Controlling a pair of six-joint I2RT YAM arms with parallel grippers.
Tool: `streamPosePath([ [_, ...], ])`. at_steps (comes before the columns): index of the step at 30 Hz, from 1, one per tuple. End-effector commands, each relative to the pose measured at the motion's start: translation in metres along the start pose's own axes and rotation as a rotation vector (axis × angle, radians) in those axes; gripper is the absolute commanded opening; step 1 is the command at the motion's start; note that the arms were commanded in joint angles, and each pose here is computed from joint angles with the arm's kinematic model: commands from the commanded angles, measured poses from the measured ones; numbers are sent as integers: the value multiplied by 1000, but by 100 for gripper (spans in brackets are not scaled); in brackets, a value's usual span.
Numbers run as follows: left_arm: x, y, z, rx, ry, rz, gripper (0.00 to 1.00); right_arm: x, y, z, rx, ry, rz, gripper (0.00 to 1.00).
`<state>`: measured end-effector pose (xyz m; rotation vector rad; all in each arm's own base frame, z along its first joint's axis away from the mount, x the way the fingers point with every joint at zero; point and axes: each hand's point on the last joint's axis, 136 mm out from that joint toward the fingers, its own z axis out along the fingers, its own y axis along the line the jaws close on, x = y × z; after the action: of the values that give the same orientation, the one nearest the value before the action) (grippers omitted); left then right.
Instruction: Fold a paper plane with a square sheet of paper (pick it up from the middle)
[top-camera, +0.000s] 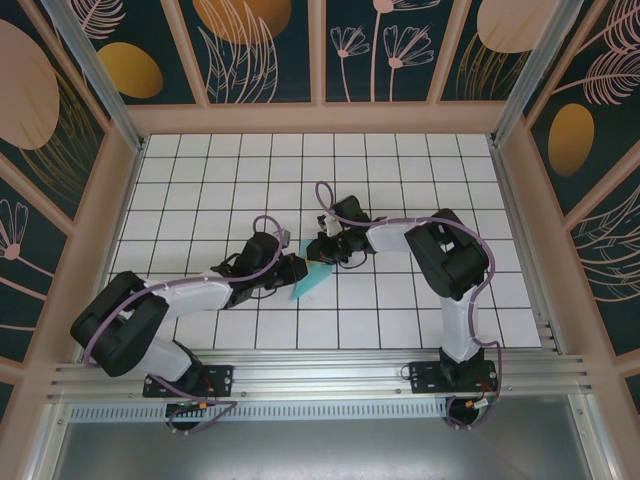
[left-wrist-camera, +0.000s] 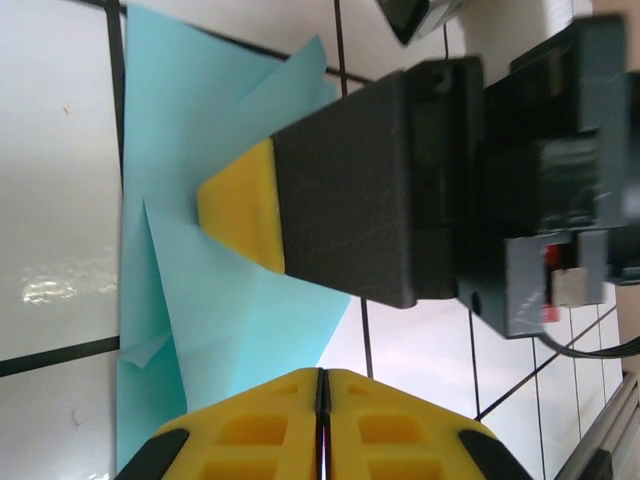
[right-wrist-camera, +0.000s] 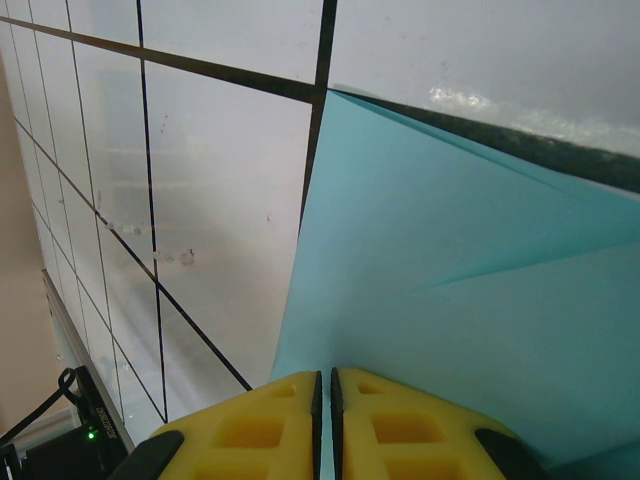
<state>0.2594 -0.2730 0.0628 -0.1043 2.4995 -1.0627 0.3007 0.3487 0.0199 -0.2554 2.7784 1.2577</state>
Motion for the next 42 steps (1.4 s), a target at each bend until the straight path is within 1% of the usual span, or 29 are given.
streamPosePath([
  [1, 6, -10, 8, 55, 45, -5, 12, 22, -51, 14, 148, 49, 87, 15],
  [6, 16, 10, 13, 2, 65, -17, 12, 24, -53, 14, 153, 50, 90, 15],
  [8, 19, 22, 14, -45, 69, -15, 12, 24, -53, 14, 155, 51, 91, 15],
  [18, 55, 69, 18, -153, 154, -39, 10, 26, -57, 14, 168, 57, 98, 15],
  [19, 55, 75, 17, -183, 149, -40, 10, 25, -57, 14, 167, 55, 97, 15],
  [21, 55, 78, 13, -199, 140, -33, 9, 26, -57, 15, 169, 56, 97, 15],
  [25, 54, 71, 4, -184, 136, -33, 10, 27, -60, 15, 178, 58, 103, 15],
  [28, 52, 62, -1, -146, 128, -40, 10, 28, -61, 16, 180, 63, 106, 14],
  [32, 43, 39, -7, -66, 99, -23, 11, 30, -64, 17, 185, 65, 111, 13],
  [38, 16, -5, -15, 44, 42, 19, 13, 30, -65, 17, 187, 66, 113, 13],
  [40, 13, -10, -14, 60, 39, 18, 13, 30, -65, 17, 186, 65, 113, 13],
  [42, 16, -9, -9, 63, 62, 15, 13, 29, -64, 17, 186, 65, 113, 14],
])
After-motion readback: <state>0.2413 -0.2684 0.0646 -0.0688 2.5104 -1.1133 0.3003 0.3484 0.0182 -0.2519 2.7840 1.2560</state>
